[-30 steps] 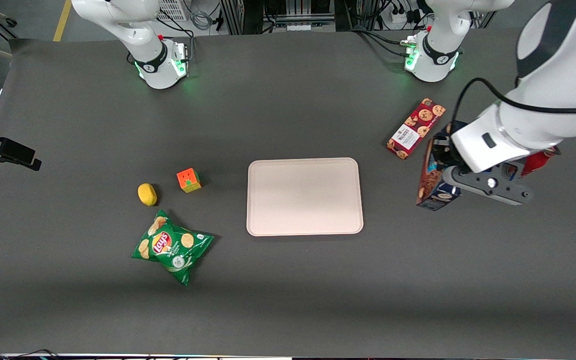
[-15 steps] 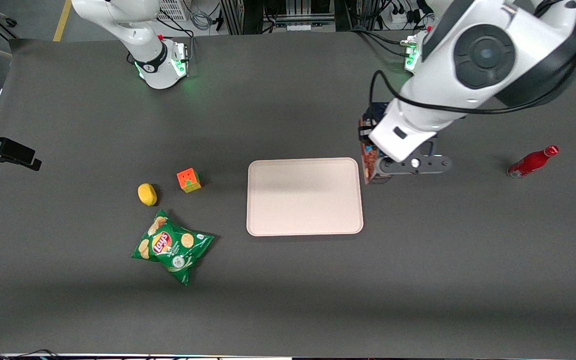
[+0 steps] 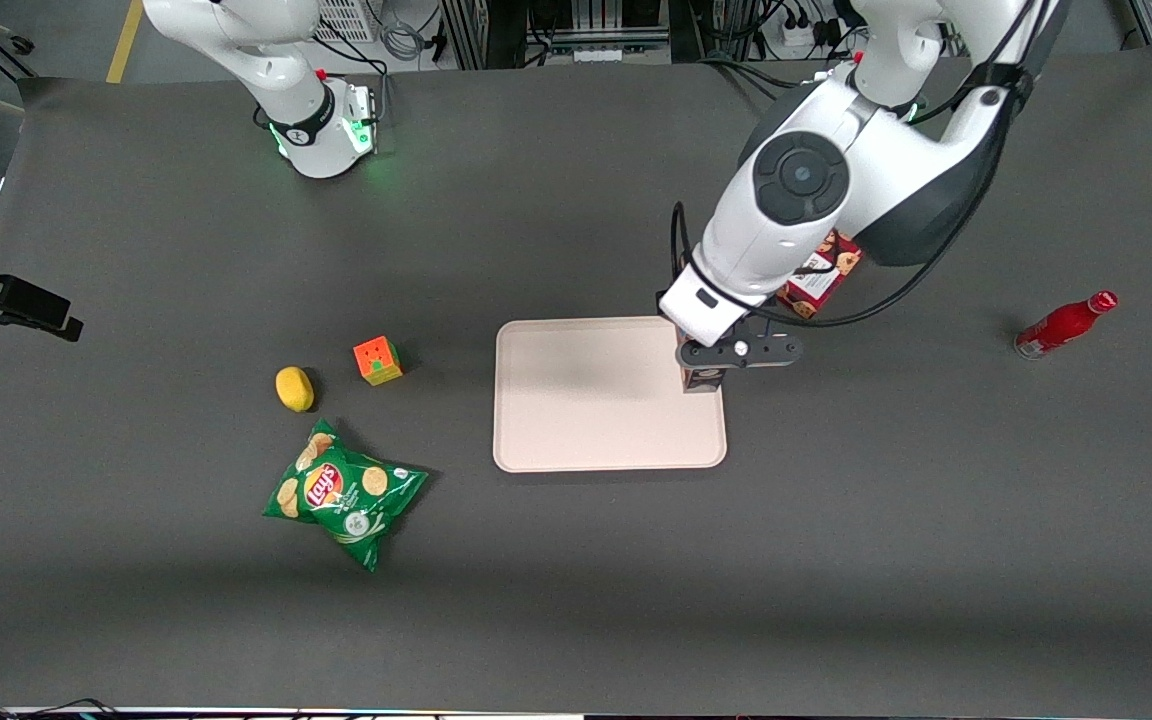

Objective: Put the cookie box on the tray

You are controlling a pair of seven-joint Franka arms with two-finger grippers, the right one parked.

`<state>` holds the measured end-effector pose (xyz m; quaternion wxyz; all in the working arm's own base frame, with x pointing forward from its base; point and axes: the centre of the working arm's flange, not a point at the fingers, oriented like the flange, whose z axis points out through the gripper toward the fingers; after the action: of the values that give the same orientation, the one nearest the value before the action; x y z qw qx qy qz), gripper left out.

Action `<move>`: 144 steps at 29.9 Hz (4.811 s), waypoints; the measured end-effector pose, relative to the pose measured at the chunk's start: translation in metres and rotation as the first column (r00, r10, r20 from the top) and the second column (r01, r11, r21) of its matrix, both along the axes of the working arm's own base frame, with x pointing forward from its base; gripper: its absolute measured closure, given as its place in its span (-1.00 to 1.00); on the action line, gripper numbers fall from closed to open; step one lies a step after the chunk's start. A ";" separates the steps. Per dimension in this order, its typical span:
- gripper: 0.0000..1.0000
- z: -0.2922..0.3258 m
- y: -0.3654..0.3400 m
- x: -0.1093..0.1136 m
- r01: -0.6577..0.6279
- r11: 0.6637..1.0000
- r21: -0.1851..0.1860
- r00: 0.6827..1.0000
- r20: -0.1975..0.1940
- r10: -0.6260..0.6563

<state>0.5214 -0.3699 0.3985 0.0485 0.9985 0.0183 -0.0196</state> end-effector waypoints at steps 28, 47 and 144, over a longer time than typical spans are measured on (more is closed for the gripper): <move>0.75 -0.145 0.020 -0.010 0.016 0.999 -0.034 1.000 0.023 -0.015; -0.55 -0.152 0.029 -0.005 0.042 0.999 0.003 0.998 0.045 -0.043; -1.00 0.155 0.310 0.014 0.168 0.979 0.116 0.982 0.064 -0.176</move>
<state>0.5351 -0.0604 0.5535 -0.0080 0.9975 -0.0688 0.0146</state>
